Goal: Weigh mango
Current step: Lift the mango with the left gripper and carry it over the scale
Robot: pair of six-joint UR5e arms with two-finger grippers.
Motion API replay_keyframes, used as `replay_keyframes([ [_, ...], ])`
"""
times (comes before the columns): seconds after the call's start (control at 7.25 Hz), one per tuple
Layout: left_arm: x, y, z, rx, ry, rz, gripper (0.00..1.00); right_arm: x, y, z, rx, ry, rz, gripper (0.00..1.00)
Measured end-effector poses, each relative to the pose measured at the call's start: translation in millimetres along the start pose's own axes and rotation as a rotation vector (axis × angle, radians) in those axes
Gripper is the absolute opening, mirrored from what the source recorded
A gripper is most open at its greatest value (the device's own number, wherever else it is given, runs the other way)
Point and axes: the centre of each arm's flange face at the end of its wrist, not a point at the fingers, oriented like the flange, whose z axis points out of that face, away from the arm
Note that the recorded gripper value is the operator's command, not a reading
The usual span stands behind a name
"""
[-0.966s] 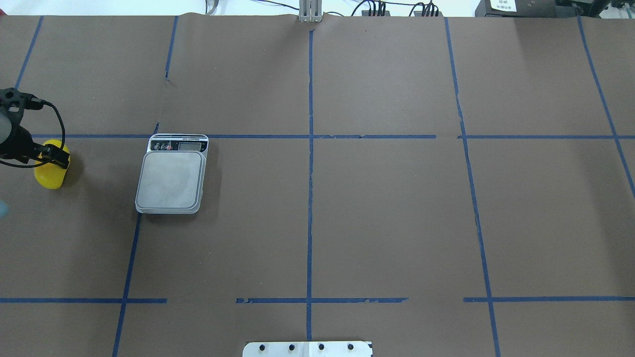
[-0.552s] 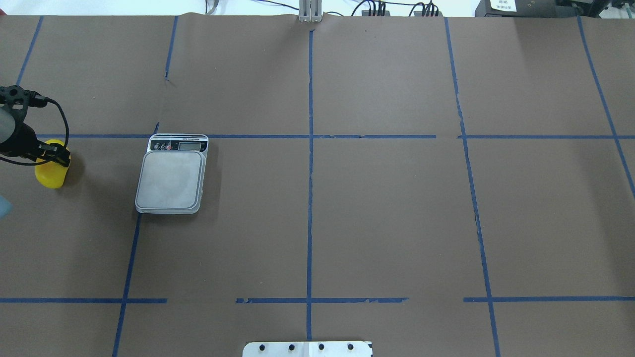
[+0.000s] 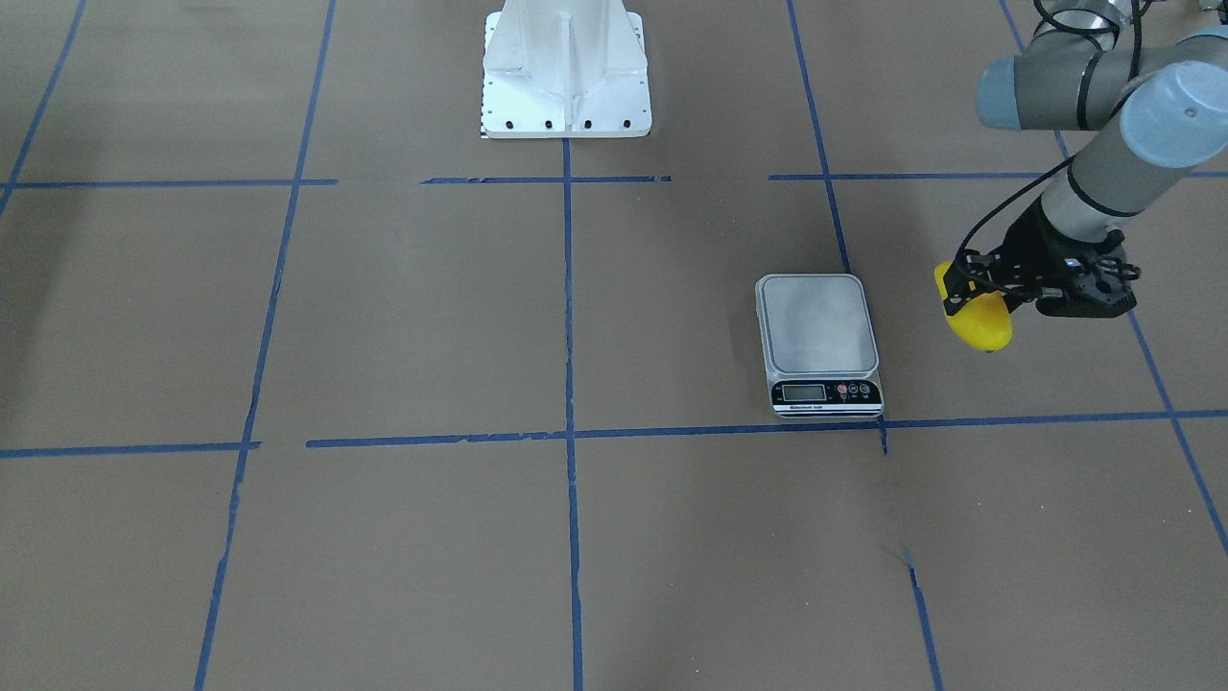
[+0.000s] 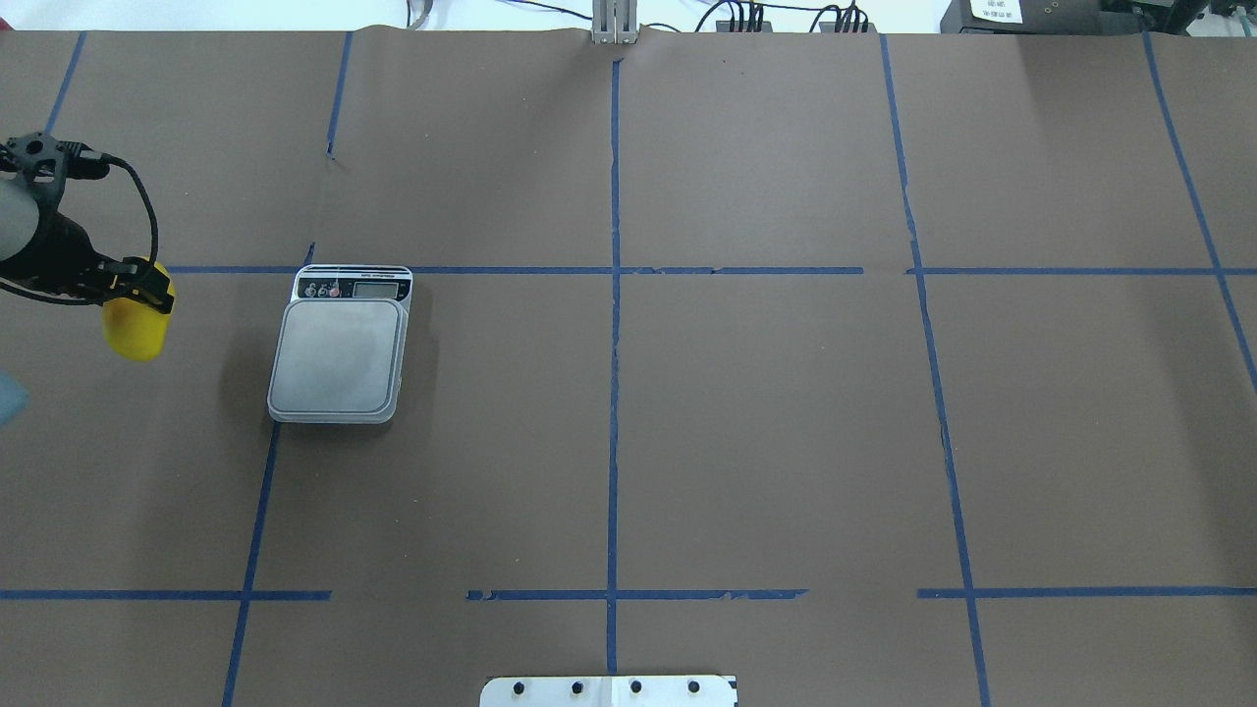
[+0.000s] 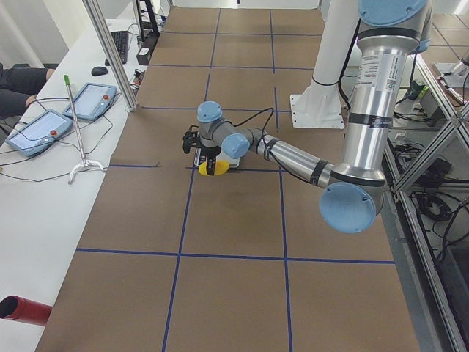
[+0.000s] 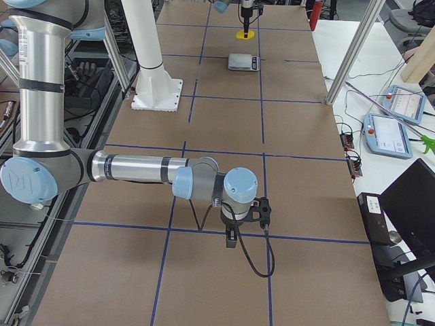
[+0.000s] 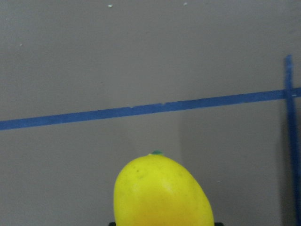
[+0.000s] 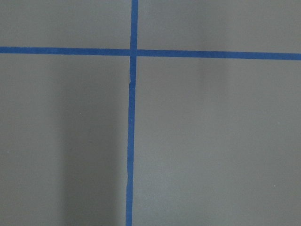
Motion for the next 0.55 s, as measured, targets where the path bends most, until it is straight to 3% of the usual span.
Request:
replay_keyframes([
  [0.28, 95.5, 16.2, 29.0, -0.064, 0.029, -0.038, 0.00, 0.0, -0.1, 0.0, 0.000, 0.000, 0.000, 1.00],
  [0.55, 125.9, 21.3, 46.0, -0.049, -0.005, -0.036, 0.00, 0.0, 0.1, 0.0, 0.000, 0.000, 0.000, 1.00],
])
